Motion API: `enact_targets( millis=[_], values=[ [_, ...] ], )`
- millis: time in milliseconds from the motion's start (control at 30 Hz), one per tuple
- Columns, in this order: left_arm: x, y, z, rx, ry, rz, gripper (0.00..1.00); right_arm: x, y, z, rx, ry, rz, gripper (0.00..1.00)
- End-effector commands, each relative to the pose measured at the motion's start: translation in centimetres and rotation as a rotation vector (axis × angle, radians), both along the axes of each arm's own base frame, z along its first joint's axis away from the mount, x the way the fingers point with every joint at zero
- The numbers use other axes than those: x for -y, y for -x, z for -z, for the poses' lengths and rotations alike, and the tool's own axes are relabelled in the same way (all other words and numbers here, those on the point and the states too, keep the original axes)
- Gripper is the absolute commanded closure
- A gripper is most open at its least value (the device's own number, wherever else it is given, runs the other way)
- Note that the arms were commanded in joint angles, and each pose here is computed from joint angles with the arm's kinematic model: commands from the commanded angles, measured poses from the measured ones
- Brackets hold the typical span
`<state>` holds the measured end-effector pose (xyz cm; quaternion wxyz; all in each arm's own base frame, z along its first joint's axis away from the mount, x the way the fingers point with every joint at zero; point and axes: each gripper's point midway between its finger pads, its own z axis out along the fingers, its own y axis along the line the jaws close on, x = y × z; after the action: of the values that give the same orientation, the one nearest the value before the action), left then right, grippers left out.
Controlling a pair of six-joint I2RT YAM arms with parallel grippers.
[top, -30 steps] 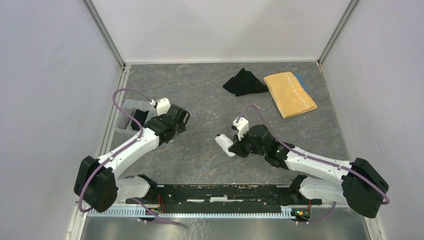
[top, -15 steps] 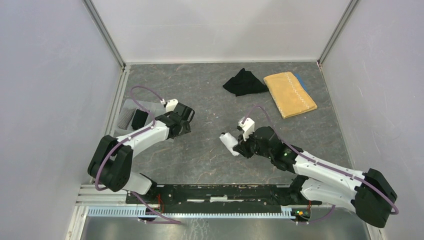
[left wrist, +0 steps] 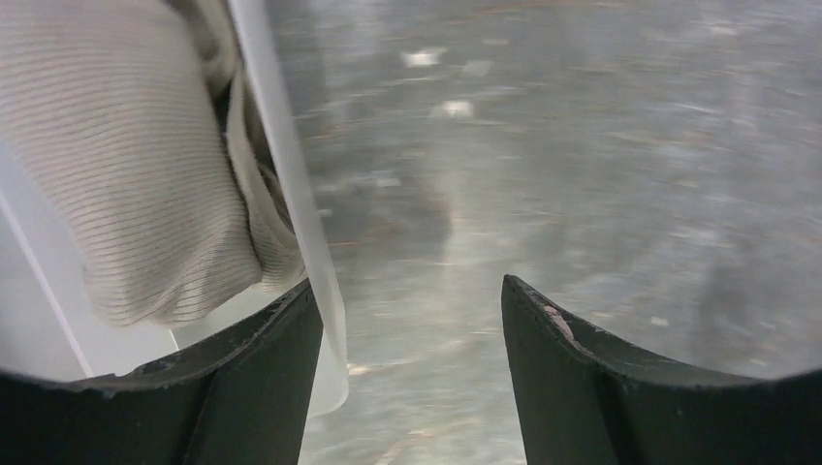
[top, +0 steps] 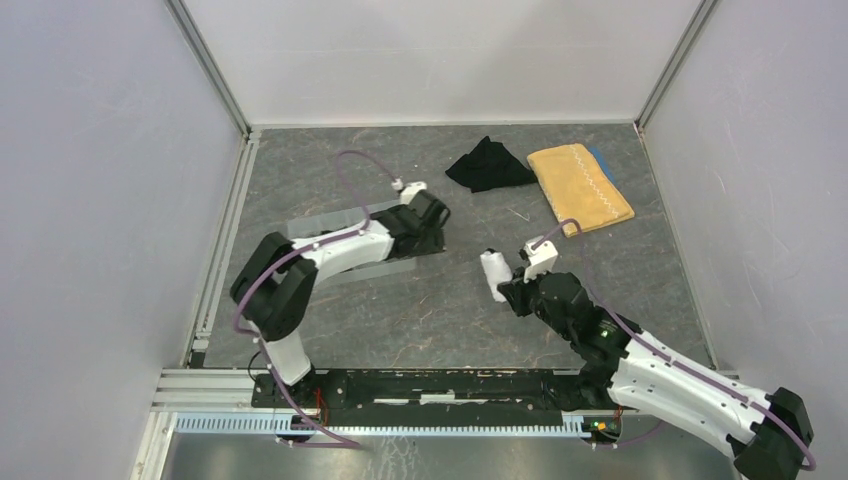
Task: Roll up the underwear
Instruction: Move the storage box to the center of the board, then place the underwear in the storage box.
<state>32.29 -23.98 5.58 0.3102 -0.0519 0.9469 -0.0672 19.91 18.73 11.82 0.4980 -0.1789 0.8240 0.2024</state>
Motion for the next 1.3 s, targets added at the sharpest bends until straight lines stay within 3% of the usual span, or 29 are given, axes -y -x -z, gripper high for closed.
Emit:
enact_targets(
  millis=[0,100,267,467,633,867,1100,1267],
  values=[
    [8.7,-0.9,-3.2,0.047,0.177,0.081,0.28,3.4,-1.1,-0.7,0.023,-0.037,0.227,1.0],
    [9.4,-1.3,-4.7,0.062,0.2,0.077,0.28,3.5,-1.0,-1.6,0.048,-0.059,0.218,1.0],
    [7.7,-0.5,-11.2,0.171,0.267,0.078,0.26,1.8,-0.9,-3.9,0.085,-0.112,0.131,1.0],
    [2.4,2.0,-16.1,0.271,0.283,0.028,0.24,-2.8,-1.8,-6.4,0.062,-0.123,-0.012,1.0],
    [-5.4,4.2,-15.5,0.313,0.206,-0.084,0.21,-8.1,-3.4,-9.1,0.064,-0.195,-0.131,1.0],
    [-14.6,7.7,-13.9,0.323,0.099,-0.276,0.18,-16.0,-6.4,-8.4,-0.035,-0.189,-0.272,1.0],
    [-17.8,9.4,-15.3,0.406,0.08,-0.358,0.16,-20.5,-9.5,-5.5,-0.127,-0.18,-0.265,1.0],
    [-18.3,9.6,-15.4,0.408,0.066,-0.369,0.14,-21.1,-10.7,-2.8,-0.194,-0.172,-0.192,1.0]
  ],
)
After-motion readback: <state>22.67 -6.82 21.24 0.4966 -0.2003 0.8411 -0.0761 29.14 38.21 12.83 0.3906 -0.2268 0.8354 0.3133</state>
